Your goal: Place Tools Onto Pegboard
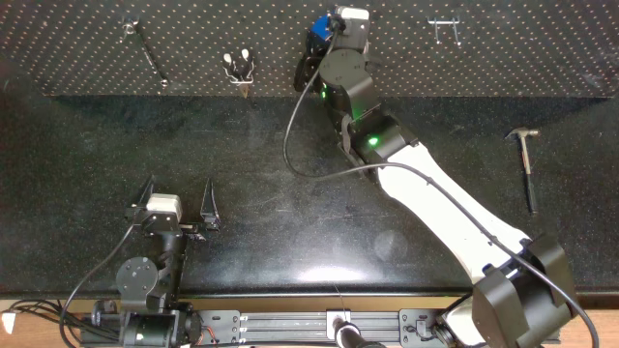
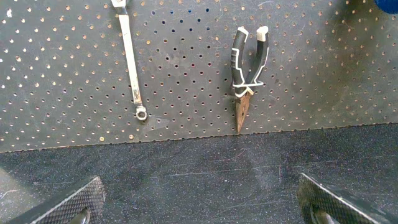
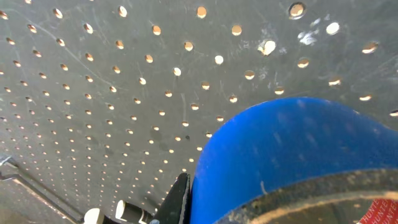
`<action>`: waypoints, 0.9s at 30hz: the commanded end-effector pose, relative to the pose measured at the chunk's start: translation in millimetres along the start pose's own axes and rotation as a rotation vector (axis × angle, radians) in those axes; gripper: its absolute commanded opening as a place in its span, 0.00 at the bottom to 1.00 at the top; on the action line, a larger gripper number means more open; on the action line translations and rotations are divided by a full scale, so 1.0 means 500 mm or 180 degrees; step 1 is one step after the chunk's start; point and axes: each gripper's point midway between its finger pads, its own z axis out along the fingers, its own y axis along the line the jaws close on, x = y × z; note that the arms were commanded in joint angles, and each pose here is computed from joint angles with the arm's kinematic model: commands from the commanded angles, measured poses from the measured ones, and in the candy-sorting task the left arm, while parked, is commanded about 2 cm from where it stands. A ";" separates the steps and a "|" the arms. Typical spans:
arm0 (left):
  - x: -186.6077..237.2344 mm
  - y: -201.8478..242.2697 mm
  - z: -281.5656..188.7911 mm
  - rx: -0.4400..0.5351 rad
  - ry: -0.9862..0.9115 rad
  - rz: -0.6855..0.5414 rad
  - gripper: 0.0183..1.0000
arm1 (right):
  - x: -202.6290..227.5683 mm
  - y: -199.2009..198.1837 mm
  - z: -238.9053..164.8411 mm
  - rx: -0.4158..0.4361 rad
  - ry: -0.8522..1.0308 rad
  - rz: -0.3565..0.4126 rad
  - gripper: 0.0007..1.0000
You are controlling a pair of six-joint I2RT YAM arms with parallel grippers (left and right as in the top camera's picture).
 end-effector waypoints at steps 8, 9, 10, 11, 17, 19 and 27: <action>0.001 0.000 -0.001 -0.0007 -0.0001 0.0029 1.00 | -0.044 0.024 0.021 -0.0097 -0.0242 0.0079 0.07; 0.001 0.000 -0.001 -0.0006 -0.0002 0.0029 1.00 | -0.044 0.025 0.021 -0.0098 -0.0241 0.0079 0.08; 0.001 0.000 -0.001 -0.0007 -0.0001 0.0029 1.00 | -0.043 0.024 0.022 -0.0095 -0.0237 0.0077 0.07; 0.001 0.000 -0.001 -0.0007 -0.0002 0.0029 0.99 | -0.042 0.024 0.022 -0.0094 -0.0235 0.0077 0.07; 0.001 0.000 -0.001 -0.0007 -0.0002 0.0029 1.00 | -0.040 0.021 0.022 -0.0086 -0.0210 0.0073 0.12; 0.001 0.000 -0.001 -0.0007 -0.0001 0.0029 1.00 | -0.036 0.020 0.019 -0.0076 -0.0169 0.0063 0.34; 0.001 0.000 -0.001 -0.0007 -0.0002 0.0029 1.00 | -0.042 0.036 0.005 -0.0223 -0.0028 0.0053 0.40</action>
